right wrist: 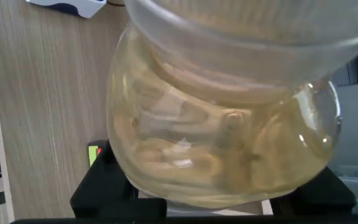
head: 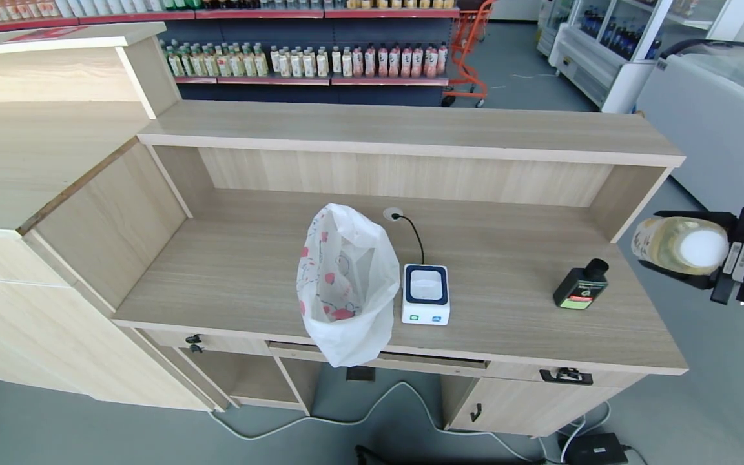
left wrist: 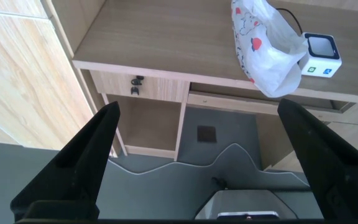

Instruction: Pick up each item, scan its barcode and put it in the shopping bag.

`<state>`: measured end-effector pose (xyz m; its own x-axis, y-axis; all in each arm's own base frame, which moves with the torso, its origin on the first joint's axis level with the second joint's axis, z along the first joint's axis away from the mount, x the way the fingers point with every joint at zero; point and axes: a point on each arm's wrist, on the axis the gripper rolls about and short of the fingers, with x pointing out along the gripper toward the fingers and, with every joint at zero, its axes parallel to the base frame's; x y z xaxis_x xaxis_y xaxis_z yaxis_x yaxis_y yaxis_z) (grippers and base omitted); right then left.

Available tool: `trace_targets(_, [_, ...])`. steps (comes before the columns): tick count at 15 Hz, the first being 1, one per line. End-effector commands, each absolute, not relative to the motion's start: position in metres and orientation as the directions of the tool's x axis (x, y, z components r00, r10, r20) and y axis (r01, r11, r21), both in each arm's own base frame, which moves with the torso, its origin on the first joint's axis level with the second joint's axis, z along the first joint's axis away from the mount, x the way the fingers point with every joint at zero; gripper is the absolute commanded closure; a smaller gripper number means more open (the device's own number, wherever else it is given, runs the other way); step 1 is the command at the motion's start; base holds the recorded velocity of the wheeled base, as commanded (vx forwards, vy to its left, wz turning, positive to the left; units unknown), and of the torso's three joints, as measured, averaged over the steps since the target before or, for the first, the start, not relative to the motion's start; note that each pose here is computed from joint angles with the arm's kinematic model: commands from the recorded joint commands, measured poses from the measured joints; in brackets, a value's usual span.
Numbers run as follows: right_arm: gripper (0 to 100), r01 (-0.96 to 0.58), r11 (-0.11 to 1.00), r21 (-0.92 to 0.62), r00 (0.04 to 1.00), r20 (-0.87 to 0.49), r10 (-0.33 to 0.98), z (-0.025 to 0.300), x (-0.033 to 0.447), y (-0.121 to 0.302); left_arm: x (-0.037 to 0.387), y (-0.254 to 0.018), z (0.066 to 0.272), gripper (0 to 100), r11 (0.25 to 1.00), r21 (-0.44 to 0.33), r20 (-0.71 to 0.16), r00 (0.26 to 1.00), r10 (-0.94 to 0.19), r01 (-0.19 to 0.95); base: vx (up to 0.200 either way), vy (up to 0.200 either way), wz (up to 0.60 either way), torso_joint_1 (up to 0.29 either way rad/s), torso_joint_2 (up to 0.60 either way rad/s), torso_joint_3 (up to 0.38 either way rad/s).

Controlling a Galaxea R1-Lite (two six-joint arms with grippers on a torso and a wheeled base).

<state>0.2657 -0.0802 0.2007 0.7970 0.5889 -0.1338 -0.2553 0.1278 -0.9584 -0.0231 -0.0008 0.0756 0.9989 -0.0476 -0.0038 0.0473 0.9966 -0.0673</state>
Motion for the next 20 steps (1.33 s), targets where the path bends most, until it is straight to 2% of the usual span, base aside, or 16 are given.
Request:
trace_targets(1, [100,-0.219,0.1,-0.971,0.791,-0.116,0.601,0.205,0.27,-0.077,-0.023,-0.001,0.076,0,0.997,-0.068,-0.003,0.999,-0.048,0.047,0.0,0.0,0.6,0.002,0.01,0.007])
trace_targets(5, [100,-0.176,0.064,-0.982,0.734,-0.088,0.673,0.195,0.289,-0.054,-0.023,-0.001,0.076,0,0.997,-0.068,-0.003,0.999,-0.048,0.047,0.0,0.0,0.45,0.003,0.0,0.002])
trace_targets(9, [100,-0.242,0.032,-0.97,0.633,-0.133,0.762,0.154,0.319,-0.022,-0.023,-0.001,0.076,0,0.997,-0.068,-0.005,0.999,-0.048,0.047,0.0,0.0,0.0,0.0,0.0,0.0])
trace_targets(13, [100,-0.274,0.026,-0.961,0.602,-0.15,0.785,0.12,0.338,-0.012,-0.023,-0.001,0.076,0,0.997,-0.068,-0.005,0.999,-0.048,0.047,0.0,0.0,0.0,0.0,0.0,0.0])
trace_targets(20, [100,-0.294,0.015,-0.956,0.574,-0.164,0.802,0.095,0.352,-0.003,-0.023,-0.001,0.076,0,0.997,-0.068,-0.005,0.999,-0.048,0.047,0.0,0.0,0.0,0.0,0.0,0.0])
